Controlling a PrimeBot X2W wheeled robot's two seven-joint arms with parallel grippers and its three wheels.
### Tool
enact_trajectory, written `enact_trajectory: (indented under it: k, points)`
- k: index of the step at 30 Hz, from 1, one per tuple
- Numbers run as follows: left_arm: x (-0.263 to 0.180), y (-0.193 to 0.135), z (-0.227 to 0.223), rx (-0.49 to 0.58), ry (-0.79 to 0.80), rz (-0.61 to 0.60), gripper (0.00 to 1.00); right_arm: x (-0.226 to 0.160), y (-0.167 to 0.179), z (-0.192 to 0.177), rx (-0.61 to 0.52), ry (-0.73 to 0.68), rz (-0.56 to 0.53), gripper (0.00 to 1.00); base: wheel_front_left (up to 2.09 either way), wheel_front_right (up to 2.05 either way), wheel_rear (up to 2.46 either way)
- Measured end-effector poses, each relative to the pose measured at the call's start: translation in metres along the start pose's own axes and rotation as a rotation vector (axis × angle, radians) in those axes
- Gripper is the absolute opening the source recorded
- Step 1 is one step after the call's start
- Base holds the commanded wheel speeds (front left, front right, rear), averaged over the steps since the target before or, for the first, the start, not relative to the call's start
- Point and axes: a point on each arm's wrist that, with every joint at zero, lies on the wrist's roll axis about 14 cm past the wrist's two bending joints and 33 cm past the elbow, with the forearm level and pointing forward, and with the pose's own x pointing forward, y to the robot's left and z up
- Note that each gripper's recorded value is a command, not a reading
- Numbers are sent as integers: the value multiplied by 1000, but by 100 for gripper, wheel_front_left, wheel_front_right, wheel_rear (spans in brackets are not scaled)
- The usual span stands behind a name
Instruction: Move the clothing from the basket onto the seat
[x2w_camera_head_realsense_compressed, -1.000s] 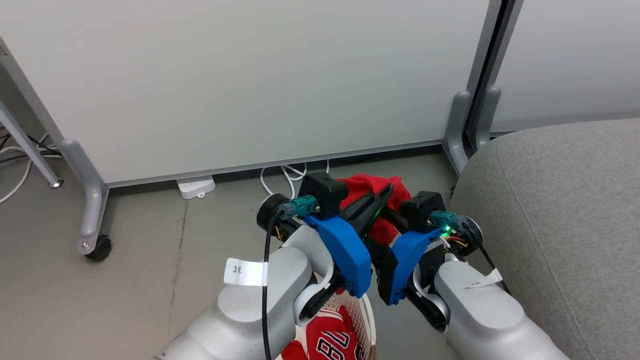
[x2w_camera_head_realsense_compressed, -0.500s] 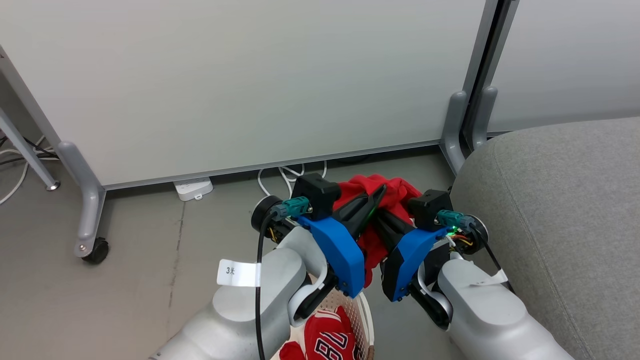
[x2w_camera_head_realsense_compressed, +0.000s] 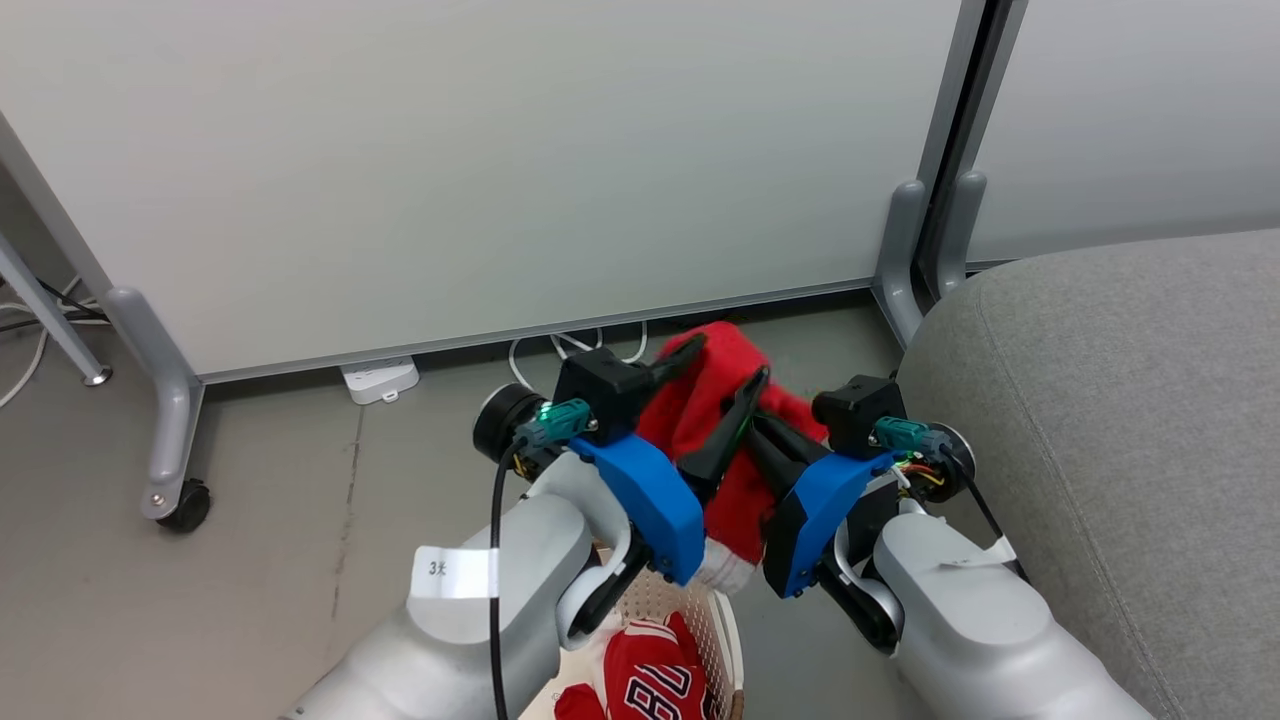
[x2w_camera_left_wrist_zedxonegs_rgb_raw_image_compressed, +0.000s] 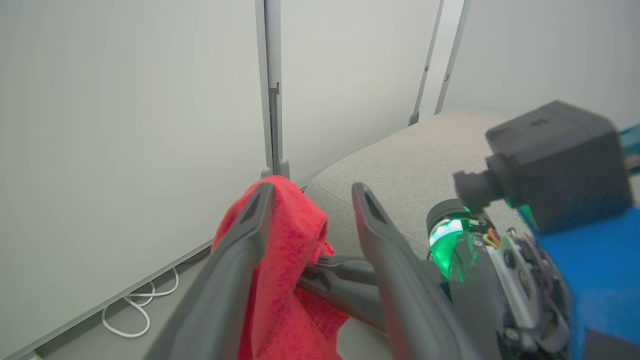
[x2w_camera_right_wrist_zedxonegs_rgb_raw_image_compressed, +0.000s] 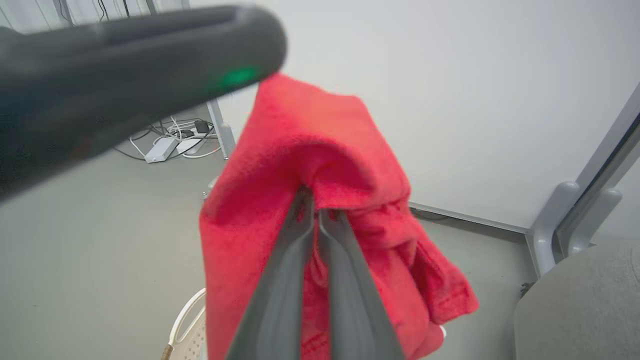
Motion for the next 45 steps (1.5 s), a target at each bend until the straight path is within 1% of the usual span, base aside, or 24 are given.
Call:
enact_trajectory:
  k: [3,6,13,17,22,25,30,37,45]
  points:
    - [-5,9,-1,6,-22,33,100,0,-2,4,-5,-11,-3,0,0,0,0]
    - [-18,18,-15,-17,-16,76,100,-1,-4,5,-11,-18,-8,0,0,0,0]
    - [-56,48,-19,-46,-89,227,100,0,-12,6,-14,-26,-27,0,0,0,0]
    - [-76,55,-24,-39,-109,278,100,1,-15,7,-15,-32,-34,0,0,0,0]
    - [-102,76,-28,-19,-122,378,100,1,-18,10,-17,-41,-43,0,0,0,0]
    - [-112,82,-34,-23,-117,411,100,1,-19,12,-19,-50,-46,0,0,0,0]
    - [-117,87,-39,-30,-118,435,100,0,-22,14,-22,-58,-53,0,0,0,0]
    - [-114,84,-46,-38,-107,428,100,-4,-27,14,-20,-62,-68,0,0,0,0]
    - [-94,75,-48,-38,-99,369,100,-22,-51,18,-35,-79,-138,0,0,0,0]
